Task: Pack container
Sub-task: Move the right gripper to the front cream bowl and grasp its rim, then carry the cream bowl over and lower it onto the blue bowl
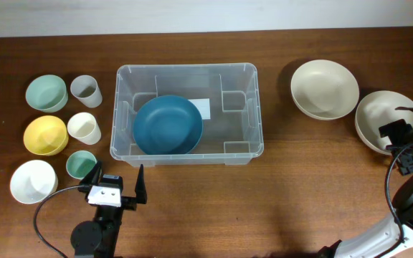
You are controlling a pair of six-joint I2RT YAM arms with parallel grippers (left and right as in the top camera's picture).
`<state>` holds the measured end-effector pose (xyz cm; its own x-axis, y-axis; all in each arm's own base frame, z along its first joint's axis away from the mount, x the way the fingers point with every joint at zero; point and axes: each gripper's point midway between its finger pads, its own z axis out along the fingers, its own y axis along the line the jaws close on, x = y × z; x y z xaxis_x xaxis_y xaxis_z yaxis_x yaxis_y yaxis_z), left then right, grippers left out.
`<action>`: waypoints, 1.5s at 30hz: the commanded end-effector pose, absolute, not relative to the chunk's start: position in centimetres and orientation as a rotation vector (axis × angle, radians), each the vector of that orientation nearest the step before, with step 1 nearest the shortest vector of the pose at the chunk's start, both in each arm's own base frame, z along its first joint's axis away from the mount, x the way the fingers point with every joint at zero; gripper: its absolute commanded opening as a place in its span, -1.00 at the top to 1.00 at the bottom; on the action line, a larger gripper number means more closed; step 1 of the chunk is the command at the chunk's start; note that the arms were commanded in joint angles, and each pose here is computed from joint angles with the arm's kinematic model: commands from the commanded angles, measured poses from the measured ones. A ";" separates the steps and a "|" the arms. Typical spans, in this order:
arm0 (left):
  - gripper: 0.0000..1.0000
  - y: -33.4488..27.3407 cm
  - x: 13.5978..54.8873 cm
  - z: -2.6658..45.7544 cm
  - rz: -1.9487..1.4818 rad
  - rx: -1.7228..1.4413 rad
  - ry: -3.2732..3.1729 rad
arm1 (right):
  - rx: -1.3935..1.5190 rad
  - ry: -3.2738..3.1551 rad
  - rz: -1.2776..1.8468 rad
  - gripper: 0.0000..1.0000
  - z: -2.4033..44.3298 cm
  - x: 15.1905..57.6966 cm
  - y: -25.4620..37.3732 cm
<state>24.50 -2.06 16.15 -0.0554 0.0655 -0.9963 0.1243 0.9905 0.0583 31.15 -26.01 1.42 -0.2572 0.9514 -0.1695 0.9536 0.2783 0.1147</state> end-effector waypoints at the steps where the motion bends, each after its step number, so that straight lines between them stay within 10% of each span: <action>1: -0.99 -1.9 24.5 16.0 -0.048 0.137 1.631 | 1.798 2.359 -0.014 -0.91 0.1 30.7 -25.9; 5: -0.99 -1.9 24.5 16.0 -0.048 0.137 1.631 | 1.796 2.353 -0.024 -0.25 0.1 30.8 -26.1; 18: -0.99 -1.9 24.5 16.0 -0.048 0.137 1.631 | 1.955 2.251 -0.068 0.91 0.3 27.0 -29.5; 32: -0.99 -1.9 24.5 16.0 -0.048 0.137 1.631 | 1.600 2.018 0.604 0.93 16.1 32.1 -32.1; 37: -0.99 -1.9 24.5 16.0 -0.048 0.137 1.631 | 0.954 2.145 0.964 0.92 27.9 36.6 -18.2; 45: -0.99 -1.9 24.5 16.0 -0.048 0.137 1.631 | 0.200 2.589 0.803 0.92 26.8 40.2 7.4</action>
<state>24.50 -2.06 16.15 -0.0554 0.0655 -0.9963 0.1243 0.9905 0.0583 39.56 0.99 27.25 -0.8725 0.4058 -0.2722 0.1174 0.7148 0.6894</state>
